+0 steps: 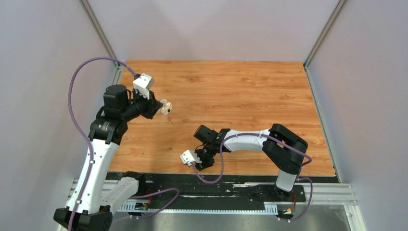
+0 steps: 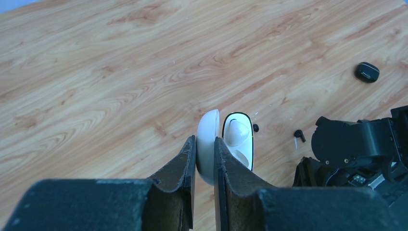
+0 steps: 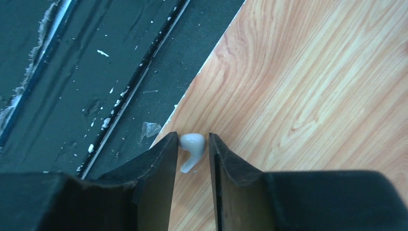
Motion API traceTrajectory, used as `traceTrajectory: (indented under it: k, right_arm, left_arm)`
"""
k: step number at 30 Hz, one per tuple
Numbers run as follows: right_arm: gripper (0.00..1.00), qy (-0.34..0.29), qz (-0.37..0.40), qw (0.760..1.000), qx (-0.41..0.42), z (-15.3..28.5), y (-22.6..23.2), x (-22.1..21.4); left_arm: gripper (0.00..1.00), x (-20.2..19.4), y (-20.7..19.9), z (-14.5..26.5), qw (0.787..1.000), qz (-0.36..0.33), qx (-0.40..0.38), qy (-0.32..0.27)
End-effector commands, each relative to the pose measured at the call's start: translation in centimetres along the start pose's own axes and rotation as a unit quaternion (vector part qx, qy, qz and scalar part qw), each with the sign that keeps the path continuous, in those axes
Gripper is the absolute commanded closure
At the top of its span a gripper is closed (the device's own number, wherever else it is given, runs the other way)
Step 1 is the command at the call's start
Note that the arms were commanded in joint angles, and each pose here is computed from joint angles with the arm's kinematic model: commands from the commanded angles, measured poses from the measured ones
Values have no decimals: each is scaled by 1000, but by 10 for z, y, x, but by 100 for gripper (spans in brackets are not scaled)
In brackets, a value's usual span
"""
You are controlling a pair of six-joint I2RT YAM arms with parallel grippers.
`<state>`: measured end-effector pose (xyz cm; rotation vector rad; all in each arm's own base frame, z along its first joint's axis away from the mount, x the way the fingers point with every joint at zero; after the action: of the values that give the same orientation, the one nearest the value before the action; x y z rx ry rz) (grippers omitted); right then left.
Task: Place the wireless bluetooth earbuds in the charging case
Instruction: Pick up the earbud from the center of the board, then place the earbud at the center of the board.
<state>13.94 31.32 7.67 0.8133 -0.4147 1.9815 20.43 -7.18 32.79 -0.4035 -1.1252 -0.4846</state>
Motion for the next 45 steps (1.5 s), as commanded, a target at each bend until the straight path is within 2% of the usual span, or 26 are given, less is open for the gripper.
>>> traceTrajectory:
  k: [1,5,7,11,13,15,19,23,24,26,29,31,33,37,38,40,42,45]
  right_arm:
    - [71,23,29,999,-14,-9,2,-8]
    - [85,37,27,998,-35,-4,-1,-10]
    - [89,24,10,999,-44,6,-3,-6]
    - [89,-106,-105,989,-11,58,-11,2]
    - [88,-177,-214,961,2,87,-20,-3]
    - [87,-225,-313,923,8,111,-29,-20]
    - [82,-272,-387,881,0,134,-27,-53]
    - [79,-324,-511,796,-9,149,-28,-95]
    - [79,-328,-531,781,-25,151,-30,-106]
    - [79,-308,-560,765,-74,150,-37,-123]
    - [74,-281,-569,762,-126,153,-47,-136]
    - [65,-264,-584,751,-156,155,-54,-142]
    - [61,-260,-595,744,-158,153,-56,-145]
    - [53,-228,-640,702,-212,159,-59,-155]
    - [53,-223,-637,703,-225,164,-59,-155]
    - [52,-216,-612,721,-243,177,-62,-147]
    - [52,-205,-568,754,-260,193,-67,-133]
    - [54,-184,-481,818,-257,208,-71,-109]
  left_arm:
    - [100,7,-1,0,1000,1,-6,-19]
    - [100,7,-1,-2,1000,1,-10,-21]
    - [100,6,0,-4,1000,3,-13,-18]
    - [100,2,-1,-8,1000,8,-27,-6]
    - [100,1,-2,-11,999,7,-38,0]
    - [100,-1,-3,-13,999,4,-51,6]
    - [100,0,-3,-16,998,-7,-67,13]
    - [100,2,-4,-20,996,-15,-89,18]
    - [100,4,-3,-21,995,-17,-92,17]
    - [100,5,-3,-25,994,-17,-102,18]
    - [100,6,-2,-32,993,-19,-115,20]
    - [100,6,-2,-34,992,-18,-122,20]
    - [100,6,-3,-37,991,-15,-132,20]
    - [100,6,-6,-40,988,-7,-155,22]
    - [100,7,-6,-40,987,-5,-158,20]
    - [100,10,-7,-39,987,-8,-159,15]
    - [100,11,-6,-38,989,-8,-148,12]
    - [100,12,-2,-38,993,3,-121,11]
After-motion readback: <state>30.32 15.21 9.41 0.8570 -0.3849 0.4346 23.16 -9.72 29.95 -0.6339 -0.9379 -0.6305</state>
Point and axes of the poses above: each gripper's point midway between its finger pads, its own z axis back along the fingers, its own y axis along the line the jaws close on, x = y × z, the point moved 8 cm from there along z, back along the fingers, and after that the axes turned 2 degrees about -z, right-handed, at the moved point
